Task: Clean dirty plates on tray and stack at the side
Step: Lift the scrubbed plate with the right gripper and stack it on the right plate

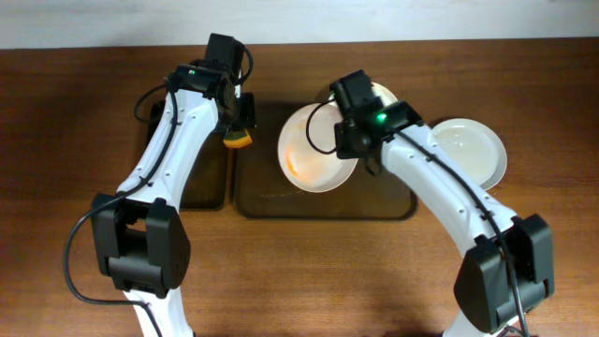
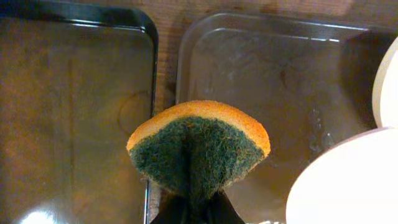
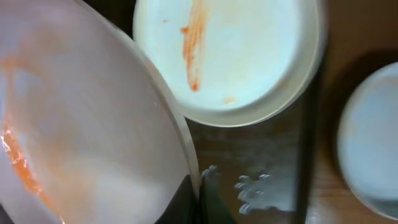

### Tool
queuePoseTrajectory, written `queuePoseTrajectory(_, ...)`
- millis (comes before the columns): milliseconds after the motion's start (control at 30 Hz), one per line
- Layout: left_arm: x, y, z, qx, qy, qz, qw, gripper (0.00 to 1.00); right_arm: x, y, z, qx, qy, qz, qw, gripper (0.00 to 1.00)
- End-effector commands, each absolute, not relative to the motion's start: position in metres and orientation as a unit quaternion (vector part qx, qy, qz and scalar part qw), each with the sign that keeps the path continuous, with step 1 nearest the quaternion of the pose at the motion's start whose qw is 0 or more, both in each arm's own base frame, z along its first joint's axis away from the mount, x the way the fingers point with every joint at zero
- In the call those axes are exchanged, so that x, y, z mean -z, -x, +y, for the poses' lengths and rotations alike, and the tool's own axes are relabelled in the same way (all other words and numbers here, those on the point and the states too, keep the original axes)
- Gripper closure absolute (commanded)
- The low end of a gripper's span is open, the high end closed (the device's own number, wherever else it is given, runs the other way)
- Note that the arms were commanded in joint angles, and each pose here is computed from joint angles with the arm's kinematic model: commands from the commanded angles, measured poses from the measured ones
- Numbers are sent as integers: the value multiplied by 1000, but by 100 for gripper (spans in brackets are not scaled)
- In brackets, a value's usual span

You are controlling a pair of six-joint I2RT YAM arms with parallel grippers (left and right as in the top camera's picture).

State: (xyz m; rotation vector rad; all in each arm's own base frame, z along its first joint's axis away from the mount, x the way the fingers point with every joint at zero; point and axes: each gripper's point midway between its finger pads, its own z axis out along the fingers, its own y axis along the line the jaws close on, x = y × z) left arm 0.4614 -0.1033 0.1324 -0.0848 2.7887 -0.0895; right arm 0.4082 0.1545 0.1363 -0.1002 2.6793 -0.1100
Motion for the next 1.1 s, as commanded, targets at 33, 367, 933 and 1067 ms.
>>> queuePoseTrajectory(33,-143,-469,-107,39,22,980,195,100,-186,-408,147,217,59,918,325,96)
queuePoseTrajectory(367,-143,-469,-107,39,22,980,195,100,-264,-377,181,400,76,783,471,96)
queuePoseTrajectory(933,-143,-470,-100,26,27,979,198,100,-153,-409,-37,-1,-231,957,174,96)
queuePoseTrajectory(1067,-143,-470,-100,26,27,980,198,100,-131,-387,-135,23,-346,924,163,96)
